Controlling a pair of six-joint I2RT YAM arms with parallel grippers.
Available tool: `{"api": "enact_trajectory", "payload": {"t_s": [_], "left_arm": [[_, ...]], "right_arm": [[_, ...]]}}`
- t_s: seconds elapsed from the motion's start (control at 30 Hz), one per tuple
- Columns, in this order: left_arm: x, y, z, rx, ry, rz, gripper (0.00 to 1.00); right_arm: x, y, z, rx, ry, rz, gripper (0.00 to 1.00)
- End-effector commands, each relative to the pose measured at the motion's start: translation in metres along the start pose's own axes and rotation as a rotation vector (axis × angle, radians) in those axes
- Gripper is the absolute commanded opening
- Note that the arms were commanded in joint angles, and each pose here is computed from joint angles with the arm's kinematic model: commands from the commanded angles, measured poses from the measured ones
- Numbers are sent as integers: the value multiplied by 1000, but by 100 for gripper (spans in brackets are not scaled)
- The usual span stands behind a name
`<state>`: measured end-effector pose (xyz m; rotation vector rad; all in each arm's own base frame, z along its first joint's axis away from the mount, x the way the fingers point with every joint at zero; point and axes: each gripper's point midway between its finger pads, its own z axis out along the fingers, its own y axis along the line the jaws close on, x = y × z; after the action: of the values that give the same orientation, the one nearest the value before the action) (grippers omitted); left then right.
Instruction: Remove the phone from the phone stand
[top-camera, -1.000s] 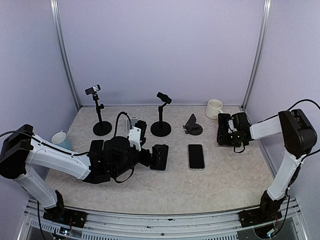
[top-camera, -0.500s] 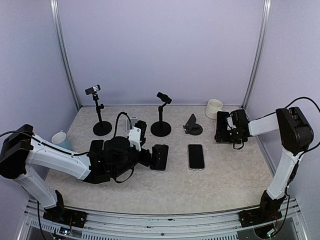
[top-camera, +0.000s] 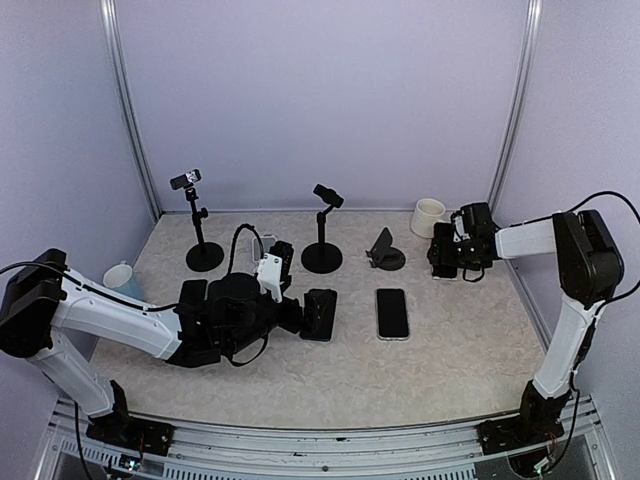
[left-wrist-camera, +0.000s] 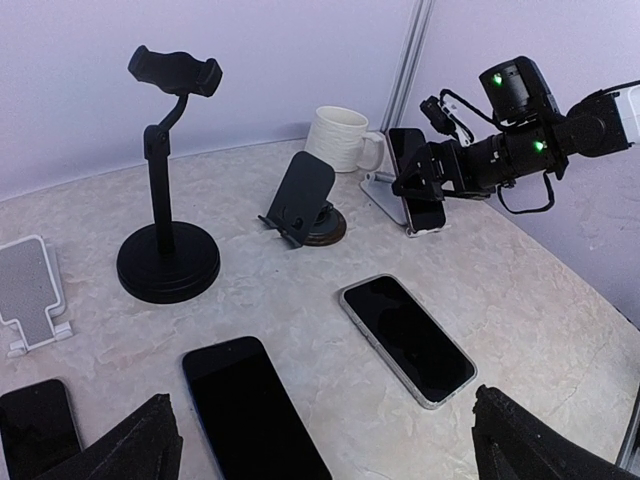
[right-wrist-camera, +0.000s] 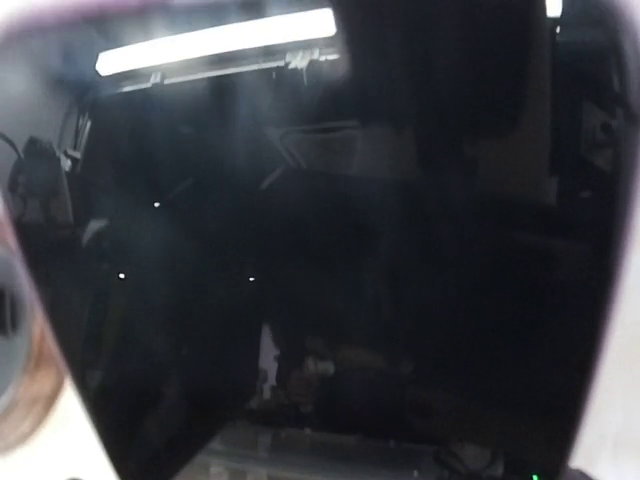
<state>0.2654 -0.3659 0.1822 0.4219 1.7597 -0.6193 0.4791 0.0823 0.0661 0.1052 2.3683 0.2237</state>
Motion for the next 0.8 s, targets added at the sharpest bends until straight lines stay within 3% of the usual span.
{"api": "enact_trajectory", "payload": {"t_s": [0.0,0.17,0.57,0.77], "left_arm": [[-9,0,1,-5,-21,-1,99],[-11,2,2,-6,-23,0,99],[-9,3,2,-3,-18,3,99],[-11,2,3,0,-21,3,99]], "right_arm": [[-11,-8,11,40,-5,23,100],[-20,-11,14,66,-19,26,97],[-34,-2,4,27,-55,13,73],[-51,4,-6,11,-96,1,68]]}}
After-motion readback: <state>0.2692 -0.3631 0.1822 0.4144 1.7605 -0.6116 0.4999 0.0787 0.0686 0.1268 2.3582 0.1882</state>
